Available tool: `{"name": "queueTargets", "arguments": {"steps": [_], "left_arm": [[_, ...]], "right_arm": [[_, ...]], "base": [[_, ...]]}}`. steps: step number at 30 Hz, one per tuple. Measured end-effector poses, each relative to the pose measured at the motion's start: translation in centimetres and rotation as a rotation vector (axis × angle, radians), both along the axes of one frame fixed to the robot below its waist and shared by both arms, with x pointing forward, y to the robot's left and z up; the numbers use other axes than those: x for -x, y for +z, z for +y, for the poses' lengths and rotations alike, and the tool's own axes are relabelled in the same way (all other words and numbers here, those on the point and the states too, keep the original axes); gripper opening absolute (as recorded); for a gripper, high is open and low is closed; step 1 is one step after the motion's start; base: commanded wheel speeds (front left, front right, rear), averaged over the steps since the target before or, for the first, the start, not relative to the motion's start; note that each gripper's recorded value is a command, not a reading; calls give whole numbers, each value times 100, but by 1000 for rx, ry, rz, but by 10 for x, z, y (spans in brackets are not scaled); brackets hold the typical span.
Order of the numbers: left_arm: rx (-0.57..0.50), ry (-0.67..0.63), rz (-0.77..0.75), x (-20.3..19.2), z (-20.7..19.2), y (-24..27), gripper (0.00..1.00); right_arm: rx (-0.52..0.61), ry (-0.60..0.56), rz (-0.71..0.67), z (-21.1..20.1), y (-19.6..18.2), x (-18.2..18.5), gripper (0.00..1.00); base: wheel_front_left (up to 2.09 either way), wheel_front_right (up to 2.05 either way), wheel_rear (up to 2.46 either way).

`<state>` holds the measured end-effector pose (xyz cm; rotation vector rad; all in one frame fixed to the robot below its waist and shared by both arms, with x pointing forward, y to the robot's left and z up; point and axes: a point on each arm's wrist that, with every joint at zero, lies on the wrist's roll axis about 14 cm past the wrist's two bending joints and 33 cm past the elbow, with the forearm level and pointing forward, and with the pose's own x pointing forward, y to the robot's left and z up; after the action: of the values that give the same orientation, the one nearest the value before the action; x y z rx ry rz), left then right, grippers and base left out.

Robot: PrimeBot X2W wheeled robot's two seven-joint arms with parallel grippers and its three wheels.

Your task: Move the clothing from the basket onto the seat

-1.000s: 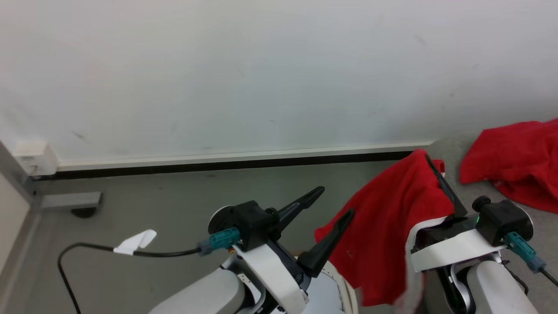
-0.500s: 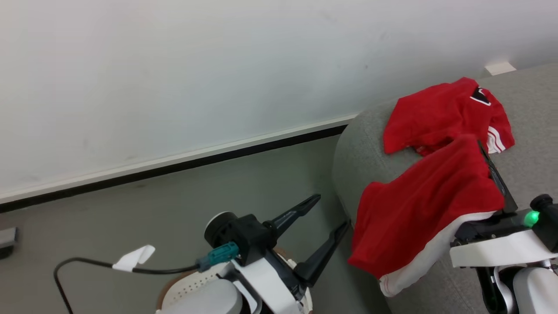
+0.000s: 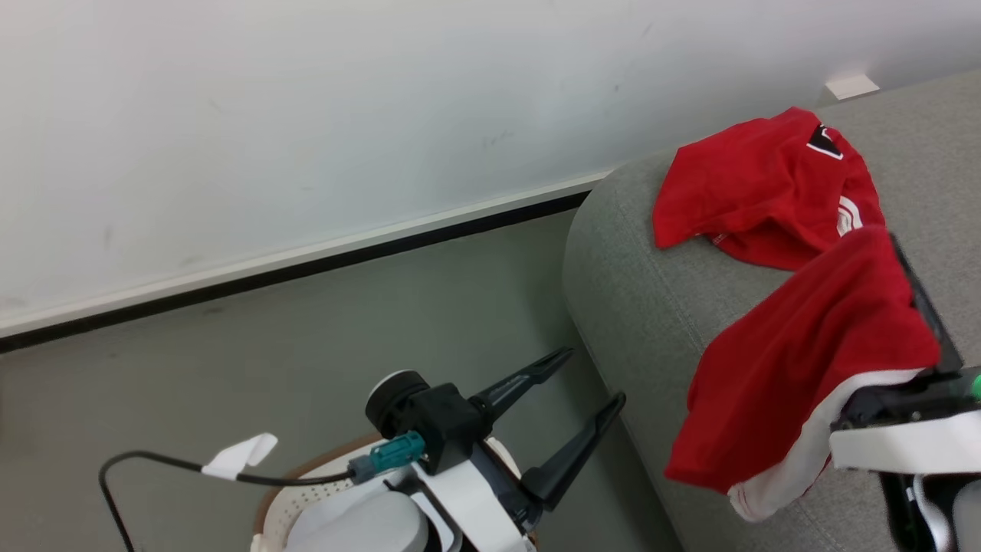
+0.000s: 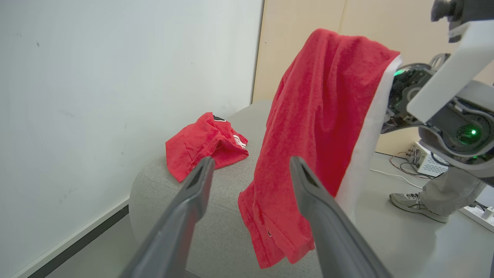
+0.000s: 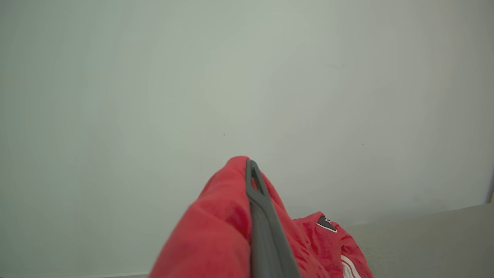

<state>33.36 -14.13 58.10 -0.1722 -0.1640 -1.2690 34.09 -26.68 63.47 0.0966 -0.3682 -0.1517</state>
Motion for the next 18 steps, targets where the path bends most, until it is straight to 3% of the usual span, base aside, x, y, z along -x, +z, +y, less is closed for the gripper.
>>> {"name": "queueTargets", "arguments": {"steps": [7,11,18], "left_arm": [[28,29,-13,-23,12,0,100],[31,62,0,-43,26,-8,100],[-15,123,40,-82,57,-42,100]], "right_arm": [[171,-78,10,-35,30,-27,0],[178,-140,-16,-64,48,-44,0],[253,-219,86,-108,44,-89,0]], "base": [[0,0,0],[0,0,0],[0,0,0]]}}
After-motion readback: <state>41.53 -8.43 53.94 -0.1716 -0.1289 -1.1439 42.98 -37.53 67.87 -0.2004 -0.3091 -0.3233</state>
